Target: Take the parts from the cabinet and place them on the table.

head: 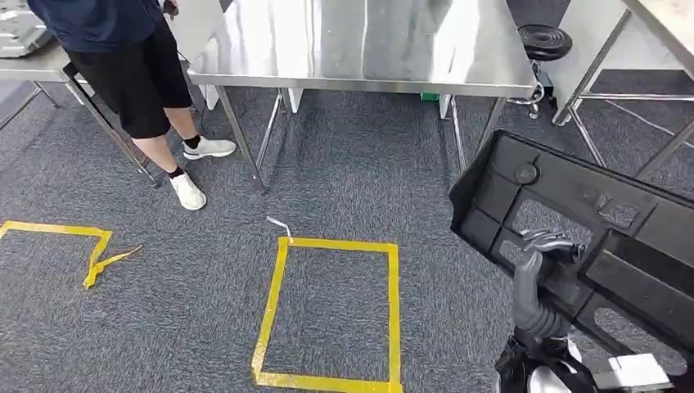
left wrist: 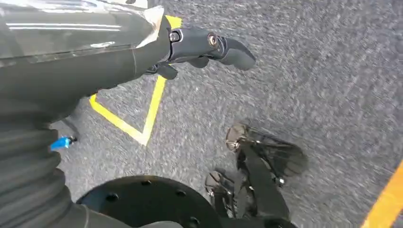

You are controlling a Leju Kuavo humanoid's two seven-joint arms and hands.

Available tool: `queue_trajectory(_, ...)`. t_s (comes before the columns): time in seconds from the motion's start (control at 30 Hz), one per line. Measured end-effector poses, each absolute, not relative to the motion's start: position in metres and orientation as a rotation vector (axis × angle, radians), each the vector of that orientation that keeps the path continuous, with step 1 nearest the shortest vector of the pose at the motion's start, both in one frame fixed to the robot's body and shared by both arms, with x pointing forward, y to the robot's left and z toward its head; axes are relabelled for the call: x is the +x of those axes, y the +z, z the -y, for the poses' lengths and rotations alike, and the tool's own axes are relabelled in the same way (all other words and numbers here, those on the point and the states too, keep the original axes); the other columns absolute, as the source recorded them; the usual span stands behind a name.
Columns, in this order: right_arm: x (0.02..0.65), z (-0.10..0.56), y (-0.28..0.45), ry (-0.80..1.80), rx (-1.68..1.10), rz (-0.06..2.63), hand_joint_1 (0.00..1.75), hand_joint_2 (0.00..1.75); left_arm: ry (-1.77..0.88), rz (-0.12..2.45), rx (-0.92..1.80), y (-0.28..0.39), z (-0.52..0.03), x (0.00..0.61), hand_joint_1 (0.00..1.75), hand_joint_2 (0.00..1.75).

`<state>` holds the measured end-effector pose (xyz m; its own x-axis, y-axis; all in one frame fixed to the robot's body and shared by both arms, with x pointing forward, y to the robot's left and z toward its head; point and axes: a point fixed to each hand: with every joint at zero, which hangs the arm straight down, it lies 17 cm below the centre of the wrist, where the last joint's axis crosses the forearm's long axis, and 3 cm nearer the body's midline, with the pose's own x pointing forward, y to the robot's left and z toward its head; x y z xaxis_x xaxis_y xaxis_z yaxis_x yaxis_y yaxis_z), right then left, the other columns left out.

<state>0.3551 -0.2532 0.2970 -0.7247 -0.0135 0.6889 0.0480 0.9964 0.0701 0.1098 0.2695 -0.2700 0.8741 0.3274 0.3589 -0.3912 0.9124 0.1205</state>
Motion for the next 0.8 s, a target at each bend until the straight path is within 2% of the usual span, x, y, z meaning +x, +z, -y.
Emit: queue_trajectory(0.8, 0.3552, 0.2567, 0.2893, -0.097, -0.041, 2.359, 1.75, 1.75, 0.371, 0.323, 0.211, -0.2716, -0.2725, 0.1001, 0.0, 1.75)
